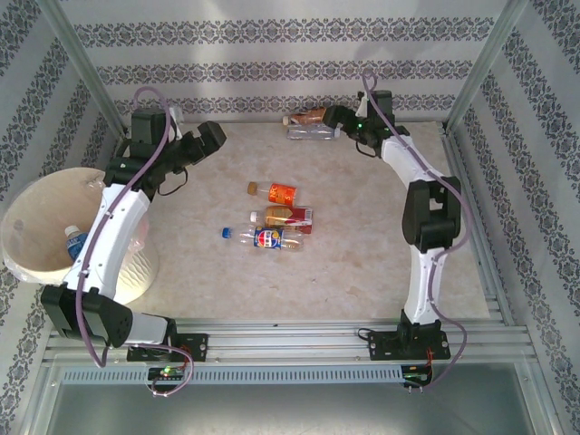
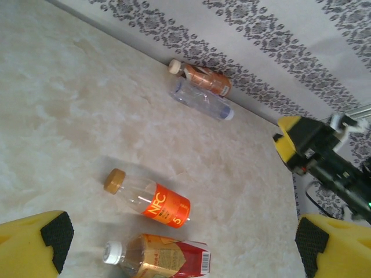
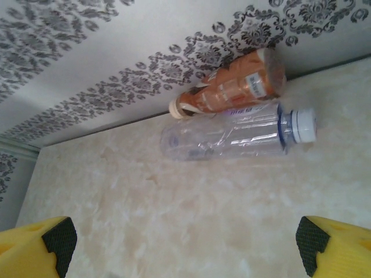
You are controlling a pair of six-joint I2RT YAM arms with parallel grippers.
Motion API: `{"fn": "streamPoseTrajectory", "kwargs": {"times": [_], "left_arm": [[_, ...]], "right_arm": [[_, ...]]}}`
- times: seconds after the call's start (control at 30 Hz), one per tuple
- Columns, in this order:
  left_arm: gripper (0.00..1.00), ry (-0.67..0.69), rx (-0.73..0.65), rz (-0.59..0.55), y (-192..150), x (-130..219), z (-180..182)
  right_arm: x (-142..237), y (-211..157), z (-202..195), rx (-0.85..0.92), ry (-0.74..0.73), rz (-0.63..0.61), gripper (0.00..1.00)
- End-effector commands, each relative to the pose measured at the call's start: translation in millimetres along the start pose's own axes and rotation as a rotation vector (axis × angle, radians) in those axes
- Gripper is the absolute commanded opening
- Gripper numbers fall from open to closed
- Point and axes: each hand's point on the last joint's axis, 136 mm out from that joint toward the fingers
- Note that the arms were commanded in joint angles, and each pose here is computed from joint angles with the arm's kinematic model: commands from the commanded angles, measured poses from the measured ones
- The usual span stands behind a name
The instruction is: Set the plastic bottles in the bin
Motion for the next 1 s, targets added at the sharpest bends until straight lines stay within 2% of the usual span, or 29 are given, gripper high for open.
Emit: {"fn": "streamPoseTrajectory", "kwargs": {"times": [0.0, 0.17, 0.37, 0.73, 0.97], "left_arm": [[1.00, -0.096, -0.031, -0.007, 1, -14, -17], [1.00, -0.076, 0.012, 0.057, -11, -51, -4], [1.00, -0.024, 0.044, 0.104, -20, -87, 15], [1.00, 0.066, 0.081, 0.150, -32, -133, 51], [1.00, 0.087, 0.081, 0.160, -35, -140, 58]], "right_arm": [[-24, 3, -11, -0.067, 0.052, 0.045, 0.98], [-65, 18, -42, -0.210, 0.038, -0.012, 0.98], [-96, 26, -62, -0.274, 0.046, -0.088, 0.98], [-119, 17, -93, -0.307, 0.008, -0.115, 0.97], [-123, 11, -80, -0.305, 0.080, -0.085, 0.96]]}}
Point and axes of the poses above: each hand's point on the last joint's axis, 136 mm out from that joint toward the fingers, its own x axis back along the fingers, its own z axis along the line the jaws close on, y = z × x, and after that the axes turned 13 degrees about x, right-handed
